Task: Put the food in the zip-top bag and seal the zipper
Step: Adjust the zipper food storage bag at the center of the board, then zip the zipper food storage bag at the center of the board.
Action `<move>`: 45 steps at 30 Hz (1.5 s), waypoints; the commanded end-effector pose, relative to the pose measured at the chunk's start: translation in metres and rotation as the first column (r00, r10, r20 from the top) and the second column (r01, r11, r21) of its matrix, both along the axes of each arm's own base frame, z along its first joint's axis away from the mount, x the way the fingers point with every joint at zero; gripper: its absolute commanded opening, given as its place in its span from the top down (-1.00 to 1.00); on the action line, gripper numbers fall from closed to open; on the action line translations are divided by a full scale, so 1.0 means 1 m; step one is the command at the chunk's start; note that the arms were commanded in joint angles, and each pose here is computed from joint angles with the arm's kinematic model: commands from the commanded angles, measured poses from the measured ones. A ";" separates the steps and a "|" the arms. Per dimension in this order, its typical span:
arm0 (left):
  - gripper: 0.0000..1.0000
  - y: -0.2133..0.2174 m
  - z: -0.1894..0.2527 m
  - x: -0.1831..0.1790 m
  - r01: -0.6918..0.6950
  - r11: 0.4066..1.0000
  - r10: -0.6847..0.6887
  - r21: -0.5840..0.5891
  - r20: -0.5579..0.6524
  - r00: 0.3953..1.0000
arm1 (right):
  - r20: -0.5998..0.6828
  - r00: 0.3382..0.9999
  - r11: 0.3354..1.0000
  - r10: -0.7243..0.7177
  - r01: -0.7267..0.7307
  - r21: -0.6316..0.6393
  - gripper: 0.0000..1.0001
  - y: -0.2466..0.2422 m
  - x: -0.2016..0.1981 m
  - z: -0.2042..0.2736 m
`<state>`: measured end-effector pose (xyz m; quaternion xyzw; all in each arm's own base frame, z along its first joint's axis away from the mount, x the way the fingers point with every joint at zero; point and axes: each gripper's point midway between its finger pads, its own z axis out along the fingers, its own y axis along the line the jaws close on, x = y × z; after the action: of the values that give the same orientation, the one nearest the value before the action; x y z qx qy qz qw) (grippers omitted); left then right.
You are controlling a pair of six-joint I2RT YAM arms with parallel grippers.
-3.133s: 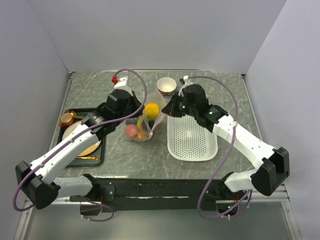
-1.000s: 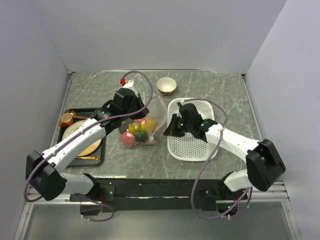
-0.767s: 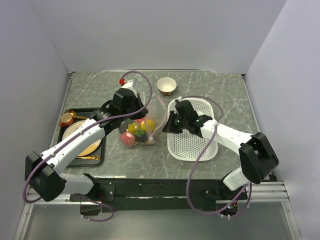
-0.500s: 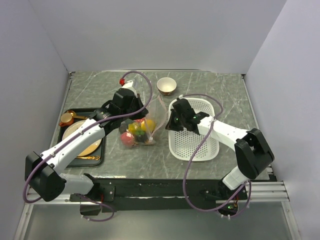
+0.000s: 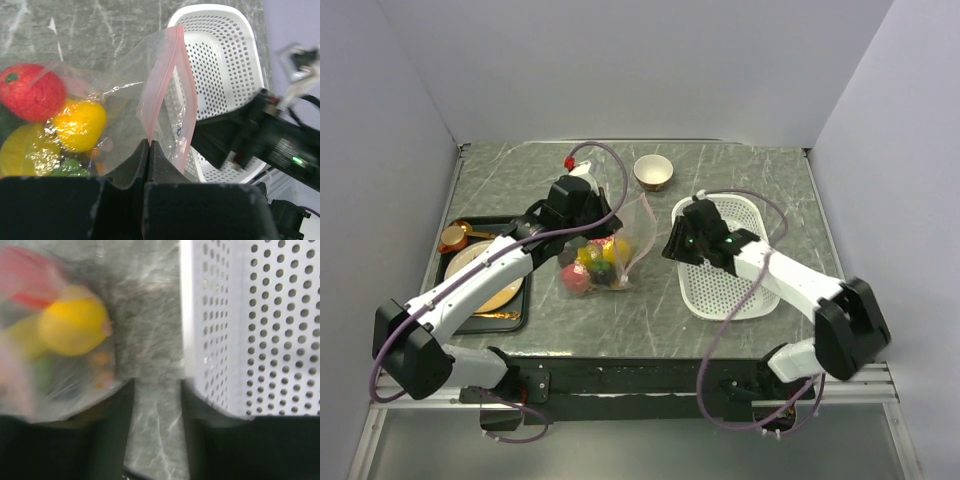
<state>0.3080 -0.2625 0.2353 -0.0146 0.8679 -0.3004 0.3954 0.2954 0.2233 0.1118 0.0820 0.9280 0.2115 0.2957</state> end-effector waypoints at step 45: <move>0.80 -0.086 -0.004 0.000 0.245 0.963 -0.253 -0.112 -0.068 0.965 | 0.197 0.974 0.927 0.113 -0.175 0.332 1.00 0.058 0.007 0.098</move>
<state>0.3089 -0.3310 0.2092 0.0410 0.8763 -0.3636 0.3134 0.2917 0.2696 0.1797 0.0605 0.8724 0.3720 0.3113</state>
